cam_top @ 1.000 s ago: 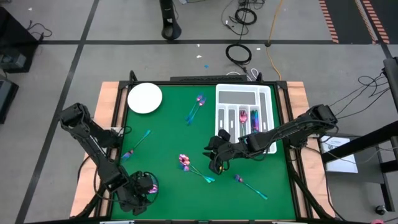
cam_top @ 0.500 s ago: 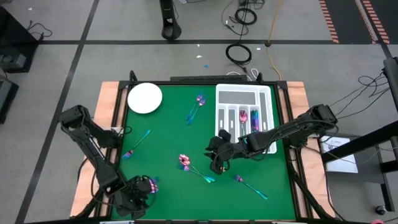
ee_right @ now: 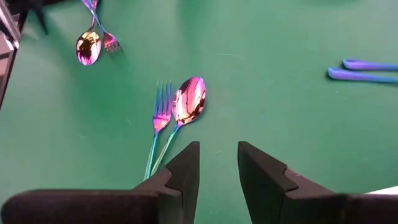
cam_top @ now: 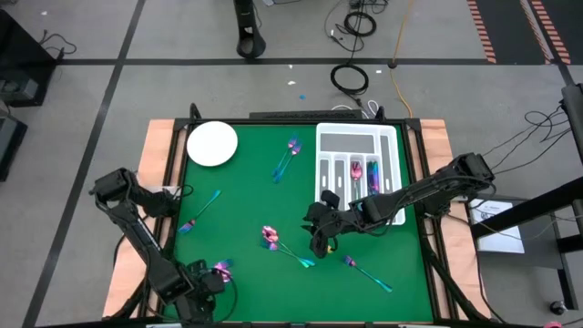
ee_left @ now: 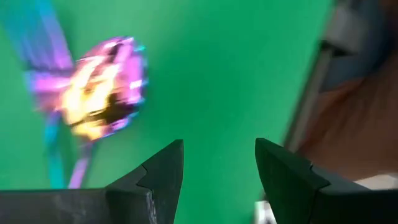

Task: Sort silverware
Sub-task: Put the blue spoon into the white cutlery tray

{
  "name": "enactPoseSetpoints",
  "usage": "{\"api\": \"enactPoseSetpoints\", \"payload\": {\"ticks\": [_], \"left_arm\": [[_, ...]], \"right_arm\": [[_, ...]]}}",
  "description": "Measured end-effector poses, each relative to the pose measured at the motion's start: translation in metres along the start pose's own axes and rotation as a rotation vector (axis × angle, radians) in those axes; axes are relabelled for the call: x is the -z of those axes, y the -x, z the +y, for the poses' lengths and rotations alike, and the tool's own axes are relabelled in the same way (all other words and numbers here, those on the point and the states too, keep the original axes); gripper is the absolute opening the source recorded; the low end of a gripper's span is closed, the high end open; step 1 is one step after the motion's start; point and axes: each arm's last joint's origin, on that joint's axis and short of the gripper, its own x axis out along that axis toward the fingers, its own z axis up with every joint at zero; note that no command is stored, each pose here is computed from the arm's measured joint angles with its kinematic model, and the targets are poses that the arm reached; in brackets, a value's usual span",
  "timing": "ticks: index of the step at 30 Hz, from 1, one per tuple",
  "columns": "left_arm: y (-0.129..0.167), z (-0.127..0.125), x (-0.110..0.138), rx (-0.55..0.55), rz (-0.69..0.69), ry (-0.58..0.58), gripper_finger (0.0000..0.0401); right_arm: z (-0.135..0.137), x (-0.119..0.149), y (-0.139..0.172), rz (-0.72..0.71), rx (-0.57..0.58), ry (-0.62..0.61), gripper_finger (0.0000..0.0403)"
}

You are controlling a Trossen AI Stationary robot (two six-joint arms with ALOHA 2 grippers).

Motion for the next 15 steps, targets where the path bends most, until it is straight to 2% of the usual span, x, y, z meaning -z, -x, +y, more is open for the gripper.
{"api": "enactPoseSetpoints", "payload": {"ticks": [7,15], "left_arm": [[0.002,0.018,0.008,-0.188,0.052,-0.023,0.02],[-0.005,0.027,0.01,-0.227,0.061,-0.05,0.02]], "right_arm": [[-0.002,0.0,0.0,0.003,0.009,0.028,0.0098],[-0.003,0.003,0.0,0.033,0.025,0.049,0.0098]]}}
